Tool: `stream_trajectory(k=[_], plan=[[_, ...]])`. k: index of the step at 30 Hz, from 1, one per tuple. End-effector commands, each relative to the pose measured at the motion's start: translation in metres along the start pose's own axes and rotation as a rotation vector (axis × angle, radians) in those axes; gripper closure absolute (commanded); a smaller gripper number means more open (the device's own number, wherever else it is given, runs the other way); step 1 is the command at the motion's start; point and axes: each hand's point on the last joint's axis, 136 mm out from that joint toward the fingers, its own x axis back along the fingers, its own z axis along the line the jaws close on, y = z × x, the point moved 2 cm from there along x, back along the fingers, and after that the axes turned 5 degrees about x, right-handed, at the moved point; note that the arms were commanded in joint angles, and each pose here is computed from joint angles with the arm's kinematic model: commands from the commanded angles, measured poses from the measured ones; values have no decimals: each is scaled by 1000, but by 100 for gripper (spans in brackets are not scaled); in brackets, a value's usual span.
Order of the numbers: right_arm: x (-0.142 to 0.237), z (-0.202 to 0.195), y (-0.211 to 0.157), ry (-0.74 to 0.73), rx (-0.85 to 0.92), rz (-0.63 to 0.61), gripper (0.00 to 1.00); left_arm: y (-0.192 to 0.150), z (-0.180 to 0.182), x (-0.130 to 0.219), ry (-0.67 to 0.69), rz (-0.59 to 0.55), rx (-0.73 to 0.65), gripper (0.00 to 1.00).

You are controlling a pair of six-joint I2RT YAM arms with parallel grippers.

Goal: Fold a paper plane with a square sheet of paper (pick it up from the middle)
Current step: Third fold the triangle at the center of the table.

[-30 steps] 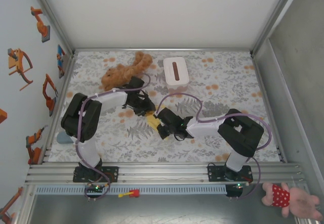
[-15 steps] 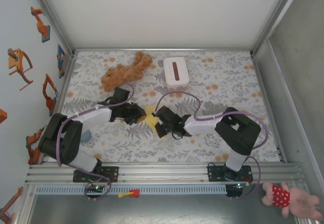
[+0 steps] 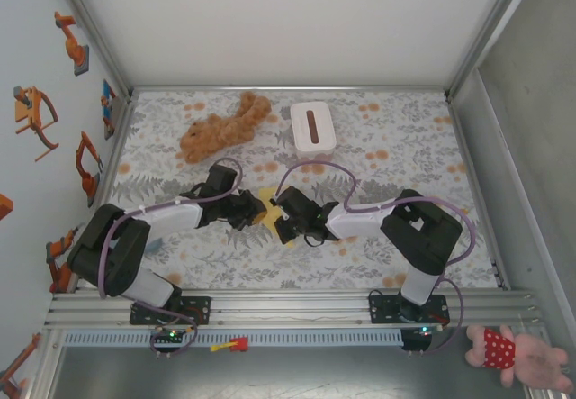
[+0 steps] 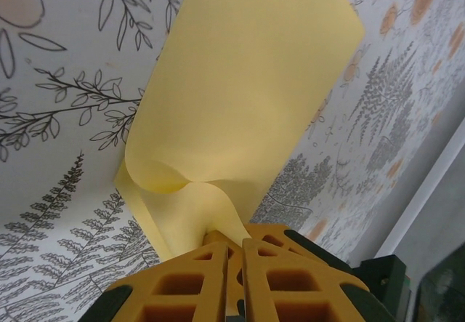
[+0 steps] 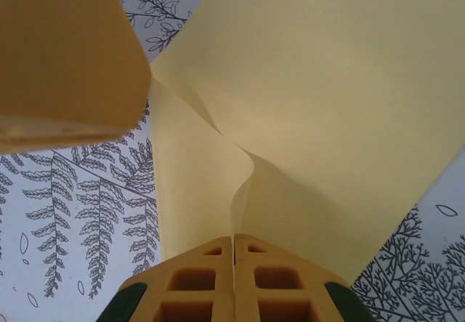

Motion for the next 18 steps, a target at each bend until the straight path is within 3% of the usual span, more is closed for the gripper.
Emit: stream_trajectory(k=[1,18], plan=[[-7,-9,-21,-29,-23,90,100,-1,-4,-7,4,9,22,87],[-10,-12,-24,-36,-36,103,100,-6,2,-23,41,40,19,87]])
